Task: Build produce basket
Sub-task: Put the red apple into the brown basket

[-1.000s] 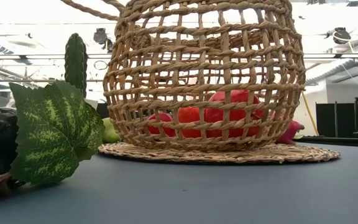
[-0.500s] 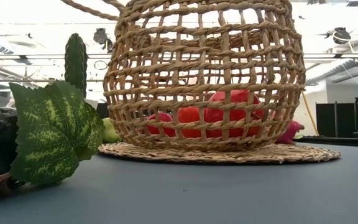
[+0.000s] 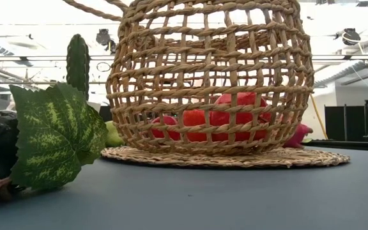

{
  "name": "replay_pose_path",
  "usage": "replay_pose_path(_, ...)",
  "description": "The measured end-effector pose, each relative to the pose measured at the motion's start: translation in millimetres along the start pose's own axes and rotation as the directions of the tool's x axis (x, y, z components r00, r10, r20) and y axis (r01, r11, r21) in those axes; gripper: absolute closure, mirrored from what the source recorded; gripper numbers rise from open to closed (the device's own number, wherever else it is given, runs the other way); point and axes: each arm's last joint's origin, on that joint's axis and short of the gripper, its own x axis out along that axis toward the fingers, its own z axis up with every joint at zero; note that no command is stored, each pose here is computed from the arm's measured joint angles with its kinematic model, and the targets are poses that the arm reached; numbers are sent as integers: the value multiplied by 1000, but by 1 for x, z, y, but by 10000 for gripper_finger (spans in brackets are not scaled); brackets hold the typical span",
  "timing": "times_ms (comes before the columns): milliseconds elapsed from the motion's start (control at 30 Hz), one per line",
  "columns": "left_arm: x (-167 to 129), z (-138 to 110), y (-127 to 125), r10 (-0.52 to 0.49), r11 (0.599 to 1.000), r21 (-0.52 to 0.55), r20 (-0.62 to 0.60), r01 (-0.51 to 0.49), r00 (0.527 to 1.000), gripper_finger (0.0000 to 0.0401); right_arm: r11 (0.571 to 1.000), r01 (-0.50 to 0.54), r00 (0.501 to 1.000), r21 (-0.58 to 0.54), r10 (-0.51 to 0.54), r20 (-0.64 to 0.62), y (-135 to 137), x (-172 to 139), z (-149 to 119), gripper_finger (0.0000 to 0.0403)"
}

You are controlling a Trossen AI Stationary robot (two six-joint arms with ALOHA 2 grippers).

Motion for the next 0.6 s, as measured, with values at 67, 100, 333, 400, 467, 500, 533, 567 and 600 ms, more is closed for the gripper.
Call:
replay_pose_path(67,0,0,0,-1,1000,0,0,1,1000,128,1000,-11,1000,2,11,15,0,-2,3,27)
replay_pose_path(100,0,0,0,-1,1000,0,0,1,1000,128,1000,-19,999,-1,19,28,1,-4,4,27)
replay_pose_path(333,0,0,0,-1,1000,0,3,1,1000,128,998,-44,986,-33,49,159,1,-23,22,28)
replay_pose_path(400,0,1,0,-1,1000,11,4,1,1000,128,997,-50,975,-52,60,216,2,-28,28,28)
replay_pose_path(467,0,0,0,-1,1000,16,4,1,1000,128,996,-50,960,-77,69,272,3,-34,33,28)
replay_pose_path(500,0,1,0,-1,1000,20,4,1,1000,128,995,-51,949,-90,76,305,4,-37,36,28)
replay_pose_path(533,0,1,0,-1,1000,28,4,1,1000,128,992,-57,938,-109,91,335,6,-40,39,28)
replay_pose_path(567,0,1,0,-1,999,35,4,1,1000,128,990,-51,926,-129,95,364,7,-43,41,28)
replay_pose_path(600,0,0,0,-1,999,39,4,1,1000,128,988,-47,915,-149,102,390,8,-46,43,28)
